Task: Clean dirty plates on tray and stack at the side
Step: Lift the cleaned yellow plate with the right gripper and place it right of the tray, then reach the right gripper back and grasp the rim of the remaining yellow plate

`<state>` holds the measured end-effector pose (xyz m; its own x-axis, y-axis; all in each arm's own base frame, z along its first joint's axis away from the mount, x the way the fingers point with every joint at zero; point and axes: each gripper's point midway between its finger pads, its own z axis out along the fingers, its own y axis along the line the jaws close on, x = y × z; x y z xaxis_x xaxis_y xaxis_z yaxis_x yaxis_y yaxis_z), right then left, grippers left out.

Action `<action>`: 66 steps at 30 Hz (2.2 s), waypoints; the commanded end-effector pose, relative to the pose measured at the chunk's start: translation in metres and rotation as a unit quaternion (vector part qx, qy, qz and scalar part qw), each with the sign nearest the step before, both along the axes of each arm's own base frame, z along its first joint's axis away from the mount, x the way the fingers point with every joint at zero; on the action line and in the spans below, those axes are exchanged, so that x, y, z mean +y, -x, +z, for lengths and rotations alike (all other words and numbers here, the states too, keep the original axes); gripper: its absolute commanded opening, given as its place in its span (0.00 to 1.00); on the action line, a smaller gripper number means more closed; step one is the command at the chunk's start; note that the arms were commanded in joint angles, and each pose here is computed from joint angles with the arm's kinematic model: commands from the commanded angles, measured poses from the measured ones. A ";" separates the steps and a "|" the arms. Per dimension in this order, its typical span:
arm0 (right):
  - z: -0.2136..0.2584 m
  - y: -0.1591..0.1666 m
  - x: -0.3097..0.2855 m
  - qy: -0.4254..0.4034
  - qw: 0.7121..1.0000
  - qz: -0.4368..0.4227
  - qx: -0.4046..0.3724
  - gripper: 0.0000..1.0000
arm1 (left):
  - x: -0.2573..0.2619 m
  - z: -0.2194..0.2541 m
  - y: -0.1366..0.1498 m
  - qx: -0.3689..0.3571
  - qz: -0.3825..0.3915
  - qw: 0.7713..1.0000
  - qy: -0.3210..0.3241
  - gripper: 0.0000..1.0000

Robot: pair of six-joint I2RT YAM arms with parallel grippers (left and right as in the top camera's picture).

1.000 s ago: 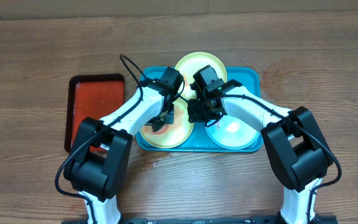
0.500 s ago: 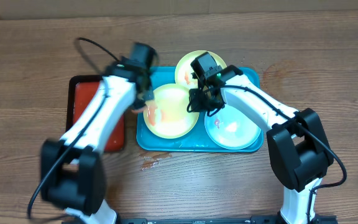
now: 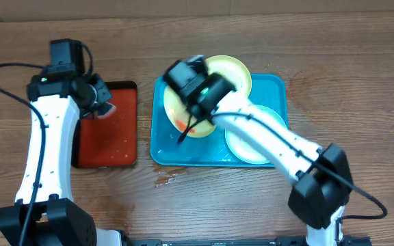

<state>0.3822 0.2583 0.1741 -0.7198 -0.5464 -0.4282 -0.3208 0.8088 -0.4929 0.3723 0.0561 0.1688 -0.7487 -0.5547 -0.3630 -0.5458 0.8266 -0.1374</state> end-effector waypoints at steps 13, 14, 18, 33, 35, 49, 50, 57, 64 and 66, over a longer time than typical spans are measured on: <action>0.128 0.019 0.022 0.283 0.927 0.060 -0.238 0.04 | 0.000 0.003 -0.001 -0.005 -0.010 1.000 0.008 0.04; 0.129 0.019 0.024 0.285 0.926 0.062 -0.240 0.04 | 0.000 0.003 0.000 -0.004 -0.010 1.000 0.008 0.04; 0.135 0.019 0.024 0.295 0.921 0.056 -0.249 0.04 | 0.000 0.003 0.000 -0.004 -0.010 1.000 0.008 0.04; 0.060 -0.027 -0.017 -0.106 0.994 -0.001 -0.025 0.04 | 0.000 0.003 0.000 -0.003 -0.010 1.000 0.008 0.04; 0.055 -0.034 -0.026 -0.214 0.976 0.006 0.047 0.06 | 0.000 0.003 0.000 -0.003 -0.010 1.000 0.008 0.04; -0.050 -0.053 -0.305 -0.385 0.846 -0.315 0.192 0.04 | 0.000 0.003 -0.001 -0.005 -0.010 1.000 0.008 0.04; -0.057 -0.051 -0.322 -0.390 0.838 -0.332 0.188 0.04 | 0.000 0.003 -0.001 -0.005 -0.010 1.000 0.008 0.04; -0.101 -0.041 -0.399 -0.400 0.806 -0.406 0.160 0.04 | 0.000 0.002 -0.001 -0.004 -0.010 1.000 0.008 0.04; -0.129 -0.038 -0.421 -0.407 0.800 -0.420 0.131 0.04 | 0.000 0.001 -0.002 -0.005 -0.010 1.000 0.008 0.04; -0.134 -0.038 -0.418 -0.406 0.802 -0.417 0.132 0.04 | 0.000 0.001 -0.003 -0.006 -0.010 1.000 0.008 0.04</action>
